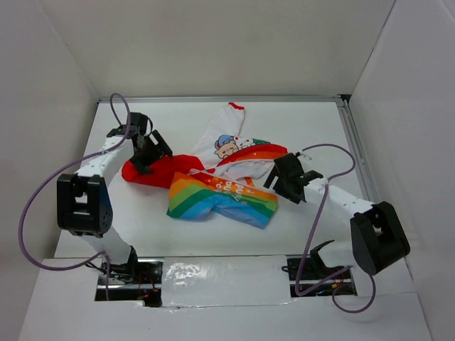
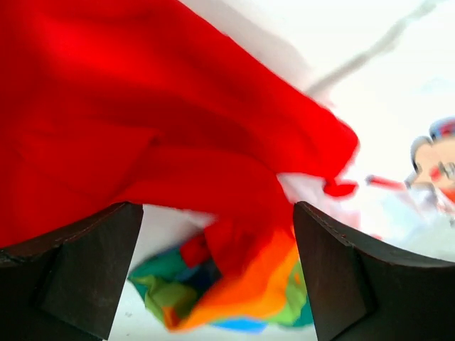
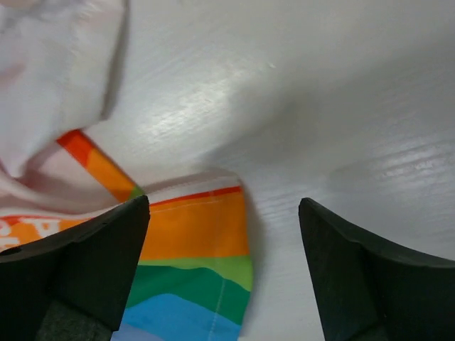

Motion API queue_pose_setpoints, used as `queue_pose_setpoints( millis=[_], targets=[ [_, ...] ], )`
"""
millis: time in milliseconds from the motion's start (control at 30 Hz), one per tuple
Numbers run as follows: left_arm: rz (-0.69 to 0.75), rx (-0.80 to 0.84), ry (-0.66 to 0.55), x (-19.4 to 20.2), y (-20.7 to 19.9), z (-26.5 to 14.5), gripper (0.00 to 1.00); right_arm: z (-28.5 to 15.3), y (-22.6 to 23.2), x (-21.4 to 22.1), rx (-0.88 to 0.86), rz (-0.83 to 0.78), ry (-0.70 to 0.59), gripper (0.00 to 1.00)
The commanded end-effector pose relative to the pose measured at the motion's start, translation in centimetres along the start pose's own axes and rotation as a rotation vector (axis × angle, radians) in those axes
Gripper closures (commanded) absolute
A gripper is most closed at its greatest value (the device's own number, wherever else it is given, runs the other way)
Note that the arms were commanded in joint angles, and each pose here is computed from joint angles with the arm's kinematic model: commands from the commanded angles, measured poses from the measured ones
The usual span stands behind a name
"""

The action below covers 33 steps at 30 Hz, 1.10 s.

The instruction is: Zip up the jacket

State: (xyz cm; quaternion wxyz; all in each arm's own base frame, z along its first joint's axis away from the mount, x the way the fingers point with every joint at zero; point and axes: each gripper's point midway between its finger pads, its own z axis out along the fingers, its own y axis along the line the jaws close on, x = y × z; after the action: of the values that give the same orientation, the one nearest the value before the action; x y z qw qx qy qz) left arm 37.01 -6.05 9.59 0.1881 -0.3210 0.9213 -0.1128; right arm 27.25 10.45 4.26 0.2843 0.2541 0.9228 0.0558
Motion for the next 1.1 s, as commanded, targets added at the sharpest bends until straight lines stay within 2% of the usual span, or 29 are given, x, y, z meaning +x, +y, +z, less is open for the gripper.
queue_pose_setpoints(
  millis=[0,33,133,200,267,400,567,633,700,767,867,900,933,1000,1033,1067],
  targets=[
    [0.096,0.143,-0.09,-0.2,-2.5,-4.9,0.01,-1.7,1.7,-2.0,0.016,-0.036,-0.094,0.05],
    [0.121,0.176,-0.117,0.2,-3.0,-6.5,0.01,-2.2,2.1,-2.2,0.004,-0.036,-0.104,0.0],
    [0.166,0.238,-0.15,1.8,-3.7,-9.5,0.01,-3.7,4.2,-2.5,-0.083,-0.063,-0.132,0.0],
    [0.216,0.317,-0.171,3.3,-4.4,-11.4,0.01,-4.6,6.0,-1.4,-0.174,-0.101,-0.103,0.0],
    [0.266,0.416,-0.144,5.0,-5.5,-12.4,0.01,-4.8,7.6,-0.9,-0.254,-0.142,-0.095,0.0],
    [0.373,0.579,-0.08,9.4,-7.4,-12.0,0.01,-3.8,10.5,1.8,-0.362,-0.215,0.017,0.0],
    [0.41,0.603,0.069,13.7,-8.0,-8.2,0.01,-1.0,12.6,3.6,-0.356,-0.259,0.099,0.0],
    [0.432,0.639,0.174,15.4,-8.4,-6.1,0.01,0.2,13.2,4.6,-0.354,-0.264,0.14,0.0],
    [0.416,0.598,0.204,15.7,-7.8,-4.4,0.01,0.9,13.0,5.3,-0.338,-0.268,0.163,0.0],
    [0.383,0.529,0.201,15.0,-7.2,-2.4,0.01,1.3,12.8,7.0,-0.336,-0.294,0.2,0.0],
    [0.3,0.301,0.216,13.3,-4.9,2.8,0.01,0.9,12.4,9.9,-0.315,-0.345,0.224,0.01],
    [0.299,0.278,0.21,12.6,-4.8,3.6,0.01,0.7,12.4,10.7,-0.313,-0.363,0.229,0.01],
    [0.308,0.308,0.186,11.2,-6.5,3.7,0.01,0.2,12.5,12.1,-0.32,-0.396,0.238,0.01],
    [0.342,0.312,0.188,9.9,-7.1,6.2,0.01,-0.2,12.2,13.7,-0.314,-0.407,0.259,0.0],
    [0.37,0.378,0.156,8.3,-9.6,6.0,0.01,-0.9,12.4,15.1,-0.337,-0.428,0.29,0.0],
    [0.409,0.377,0.177,8.3,-9.9,7.6,0.01,-1.3,12.5,15.7,-0.357,-0.431,0.305,0.0]
  ],
)
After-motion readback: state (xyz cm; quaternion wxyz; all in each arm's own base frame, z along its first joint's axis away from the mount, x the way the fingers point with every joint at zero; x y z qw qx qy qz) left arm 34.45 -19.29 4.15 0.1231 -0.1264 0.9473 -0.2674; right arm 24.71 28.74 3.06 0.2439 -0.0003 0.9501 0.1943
